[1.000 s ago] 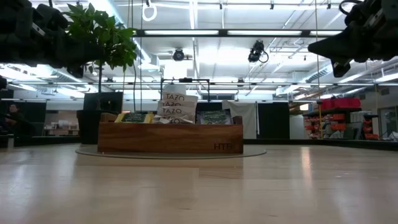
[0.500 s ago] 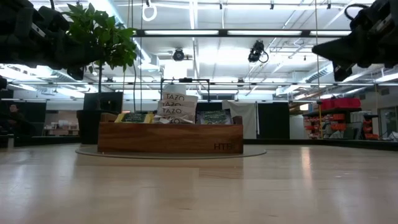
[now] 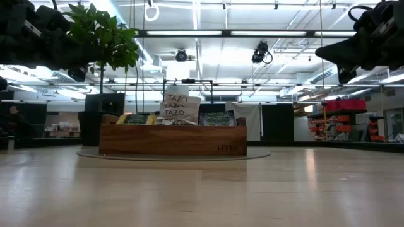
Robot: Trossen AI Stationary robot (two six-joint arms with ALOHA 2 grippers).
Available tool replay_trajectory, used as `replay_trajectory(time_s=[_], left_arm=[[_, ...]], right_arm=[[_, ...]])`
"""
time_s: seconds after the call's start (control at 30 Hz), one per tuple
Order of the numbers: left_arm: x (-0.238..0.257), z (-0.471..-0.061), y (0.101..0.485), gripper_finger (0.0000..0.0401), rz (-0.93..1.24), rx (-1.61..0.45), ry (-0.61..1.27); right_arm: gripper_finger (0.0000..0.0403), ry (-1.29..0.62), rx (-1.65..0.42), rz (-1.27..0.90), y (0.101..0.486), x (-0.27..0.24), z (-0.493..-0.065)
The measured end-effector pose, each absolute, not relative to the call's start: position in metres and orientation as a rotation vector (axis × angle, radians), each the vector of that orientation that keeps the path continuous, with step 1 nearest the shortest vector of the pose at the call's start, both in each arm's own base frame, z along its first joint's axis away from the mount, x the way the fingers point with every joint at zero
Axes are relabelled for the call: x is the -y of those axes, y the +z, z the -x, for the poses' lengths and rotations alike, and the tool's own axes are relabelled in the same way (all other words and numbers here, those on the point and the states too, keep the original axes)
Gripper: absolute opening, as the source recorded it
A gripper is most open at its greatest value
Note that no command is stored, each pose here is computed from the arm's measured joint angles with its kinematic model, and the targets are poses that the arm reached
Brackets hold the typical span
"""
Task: Pick & Place Tea
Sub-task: Return to Home Position
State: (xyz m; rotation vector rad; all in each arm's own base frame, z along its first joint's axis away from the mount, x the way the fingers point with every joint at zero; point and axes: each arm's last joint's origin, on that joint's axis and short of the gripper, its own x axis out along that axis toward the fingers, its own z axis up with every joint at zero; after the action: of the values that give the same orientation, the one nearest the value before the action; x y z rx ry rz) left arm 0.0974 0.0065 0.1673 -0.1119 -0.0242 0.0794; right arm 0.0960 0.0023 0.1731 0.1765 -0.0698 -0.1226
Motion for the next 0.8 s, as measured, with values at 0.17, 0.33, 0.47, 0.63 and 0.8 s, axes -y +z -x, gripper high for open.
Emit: replay_trajectory(time_s=[0.17,0.33,0.47,0.63,0.8], left_arm=[[-0.0057,-0.0976,0.1672,0.0003,0.12,0.021,0.051],[-0.006,-0.0976,0.1669,0.0003,0.145,0.019,0.065],[-0.005,-0.098,0.1663,0.0003,0.152,0.012,0.064],[-0.0038,-0.098,0.1663,0.0003,0.148,0.014,0.078],[-0.0029,-0.098,0.1663,0.0003,0.147,0.014,0.075]], right_arm=[[0.0,-0.123,0.071,-0.201,0.1731,-0.0022,-0.096],[0.0,-0.123,0.073,-0.229,0.173,-0.0022,-0.096],[0.0,-0.123,0.073,-0.234,0.1731,-0.0022,-0.096],[0.0006,-0.126,0.072,-0.212,0.1731,-0.0022,-0.096],[0.0007,-0.126,0.072,-0.21,0.1731,-0.0022,-0.096]])
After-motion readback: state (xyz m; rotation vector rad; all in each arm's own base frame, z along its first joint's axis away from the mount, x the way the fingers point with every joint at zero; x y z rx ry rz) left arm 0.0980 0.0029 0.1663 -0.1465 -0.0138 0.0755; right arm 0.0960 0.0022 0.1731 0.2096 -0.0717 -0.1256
